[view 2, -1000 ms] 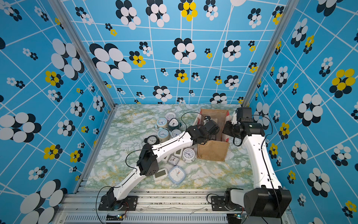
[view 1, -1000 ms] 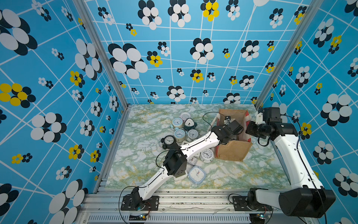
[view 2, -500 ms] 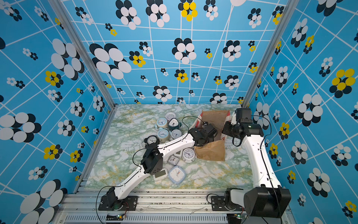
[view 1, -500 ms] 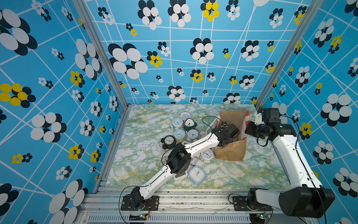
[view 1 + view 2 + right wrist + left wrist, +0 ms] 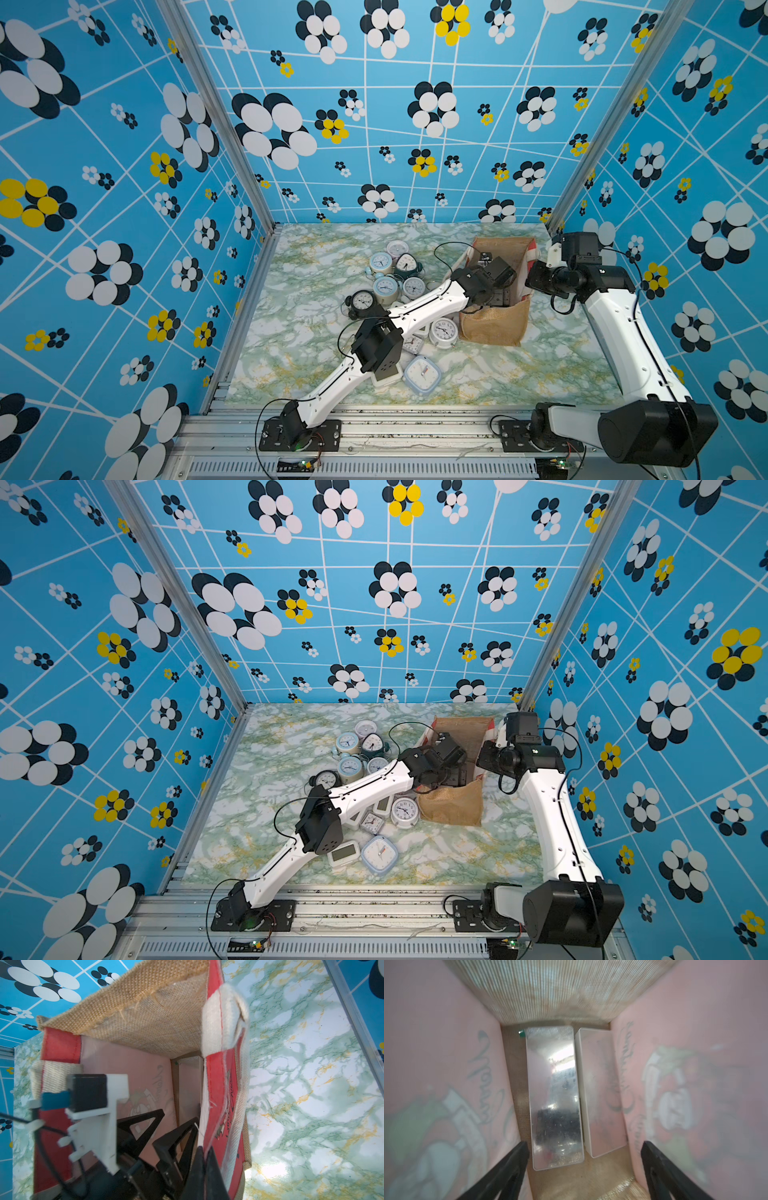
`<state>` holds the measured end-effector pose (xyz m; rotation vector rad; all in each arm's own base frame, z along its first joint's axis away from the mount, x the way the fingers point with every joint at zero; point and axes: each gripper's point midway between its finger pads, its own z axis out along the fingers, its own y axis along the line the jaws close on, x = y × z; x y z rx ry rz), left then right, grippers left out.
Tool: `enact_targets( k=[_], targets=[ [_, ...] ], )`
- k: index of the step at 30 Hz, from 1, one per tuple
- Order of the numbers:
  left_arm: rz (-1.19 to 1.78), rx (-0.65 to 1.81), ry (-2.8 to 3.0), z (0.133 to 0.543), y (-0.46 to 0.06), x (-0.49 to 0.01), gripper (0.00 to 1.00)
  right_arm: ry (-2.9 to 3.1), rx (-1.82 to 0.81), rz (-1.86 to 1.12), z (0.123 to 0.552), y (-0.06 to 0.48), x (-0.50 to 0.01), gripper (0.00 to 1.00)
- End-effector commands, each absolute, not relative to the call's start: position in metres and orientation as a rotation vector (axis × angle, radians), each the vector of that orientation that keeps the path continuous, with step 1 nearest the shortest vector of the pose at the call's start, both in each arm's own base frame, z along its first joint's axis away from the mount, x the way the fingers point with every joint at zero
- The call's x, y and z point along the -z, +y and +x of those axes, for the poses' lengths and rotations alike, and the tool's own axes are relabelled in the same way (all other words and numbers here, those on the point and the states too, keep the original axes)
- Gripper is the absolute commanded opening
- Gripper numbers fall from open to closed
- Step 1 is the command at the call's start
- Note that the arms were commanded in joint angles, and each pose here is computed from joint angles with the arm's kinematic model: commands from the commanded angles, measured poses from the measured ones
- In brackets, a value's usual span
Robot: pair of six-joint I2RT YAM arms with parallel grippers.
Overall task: Put the alarm clock into the canvas bag
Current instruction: Place the alarm at the canvas bag, then adjust the canvas bag at the center of the board.
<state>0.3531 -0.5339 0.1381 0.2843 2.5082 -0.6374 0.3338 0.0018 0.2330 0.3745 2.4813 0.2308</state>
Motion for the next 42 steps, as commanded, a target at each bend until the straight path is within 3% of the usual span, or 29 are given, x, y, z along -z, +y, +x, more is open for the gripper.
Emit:
enact_targets(
  k=[1,15,28,34,37,42],
  targets=[
    [0.332,0.705,2.411,0.352,-0.528,-0.200,0.87,2.517,-0.200,0.403,0.329,-0.003,-0.224,0.00],
    [0.462,0.664,2.254,0.352,-0.481,-0.295,0.80,2.548,0.067,0.434,0.320,-0.036,-0.222,0.00],
    [0.405,0.544,2.335,0.364,-0.418,-0.280,0.78,2.573,0.149,0.432,0.326,-0.046,-0.218,0.00],
    [0.334,0.494,2.411,0.367,-0.393,-0.255,0.71,2.582,0.157,0.429,0.327,-0.046,-0.216,0.00],
    [0.338,0.577,2.423,0.363,-0.394,-0.250,0.67,2.587,0.152,0.428,0.327,-0.046,-0.215,0.00],
    [0.418,0.965,2.386,0.345,-0.432,-0.260,0.67,2.584,0.106,0.424,0.328,-0.040,-0.215,0.00]
  ],
)
